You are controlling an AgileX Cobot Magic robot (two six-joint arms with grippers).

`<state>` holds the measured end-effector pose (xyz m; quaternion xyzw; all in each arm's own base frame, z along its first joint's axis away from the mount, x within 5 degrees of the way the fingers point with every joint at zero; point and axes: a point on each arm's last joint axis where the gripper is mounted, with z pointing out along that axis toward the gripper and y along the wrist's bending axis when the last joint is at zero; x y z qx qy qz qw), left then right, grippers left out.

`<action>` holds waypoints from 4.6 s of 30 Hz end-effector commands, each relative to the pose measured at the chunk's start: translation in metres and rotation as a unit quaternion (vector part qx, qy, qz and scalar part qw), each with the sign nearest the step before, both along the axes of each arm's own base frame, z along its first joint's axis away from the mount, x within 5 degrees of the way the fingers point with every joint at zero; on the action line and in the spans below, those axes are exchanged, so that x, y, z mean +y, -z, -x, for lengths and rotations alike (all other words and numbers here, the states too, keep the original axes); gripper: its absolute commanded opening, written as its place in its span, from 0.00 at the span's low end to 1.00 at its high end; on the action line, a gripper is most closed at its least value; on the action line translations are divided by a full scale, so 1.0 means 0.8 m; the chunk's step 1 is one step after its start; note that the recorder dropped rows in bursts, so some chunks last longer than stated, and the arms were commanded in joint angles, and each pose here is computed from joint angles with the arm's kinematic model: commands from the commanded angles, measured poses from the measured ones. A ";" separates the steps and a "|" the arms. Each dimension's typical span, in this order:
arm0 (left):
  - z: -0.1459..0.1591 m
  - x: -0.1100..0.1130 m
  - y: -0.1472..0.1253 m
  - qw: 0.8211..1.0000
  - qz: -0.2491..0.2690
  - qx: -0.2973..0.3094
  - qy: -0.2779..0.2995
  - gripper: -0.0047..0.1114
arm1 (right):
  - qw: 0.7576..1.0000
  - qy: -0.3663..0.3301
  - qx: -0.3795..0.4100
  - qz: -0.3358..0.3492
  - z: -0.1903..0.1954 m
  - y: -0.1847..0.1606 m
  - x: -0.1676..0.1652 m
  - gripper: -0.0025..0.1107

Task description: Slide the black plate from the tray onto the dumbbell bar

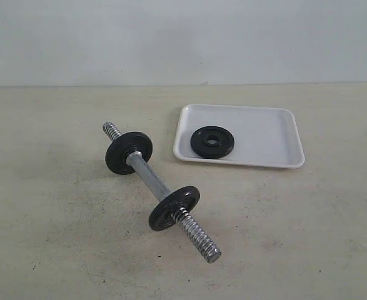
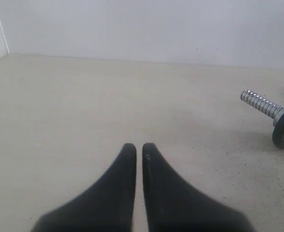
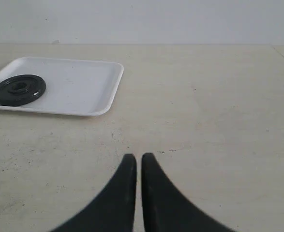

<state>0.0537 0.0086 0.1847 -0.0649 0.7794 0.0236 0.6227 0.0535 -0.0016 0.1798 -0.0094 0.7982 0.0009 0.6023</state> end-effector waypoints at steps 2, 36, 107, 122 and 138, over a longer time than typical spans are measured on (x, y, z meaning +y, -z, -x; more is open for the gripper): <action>0.000 0.000 -0.002 1.000 0.001 -0.006 0.003 0.08 | 1.000 0.001 -0.003 0.002 0.000 -0.001 0.000 0.04; 0.000 0.000 -0.002 1.000 0.001 -0.006 0.003 0.08 | 1.000 -0.001 -0.015 0.001 0.000 -0.004 0.000 0.04; 0.046 -0.092 -0.106 0.848 -0.134 -0.310 0.408 0.08 | 0.845 -0.148 -0.379 -0.348 0.021 -0.099 0.020 0.04; 0.080 -0.112 -0.124 0.776 -0.080 -0.322 0.536 0.08 | 0.871 -0.289 -0.377 -0.124 0.032 -0.090 0.058 0.04; 0.006 -0.106 -0.204 0.800 -0.092 -0.283 0.521 0.08 | 0.883 -0.298 -0.328 -0.154 0.029 -0.082 0.061 0.04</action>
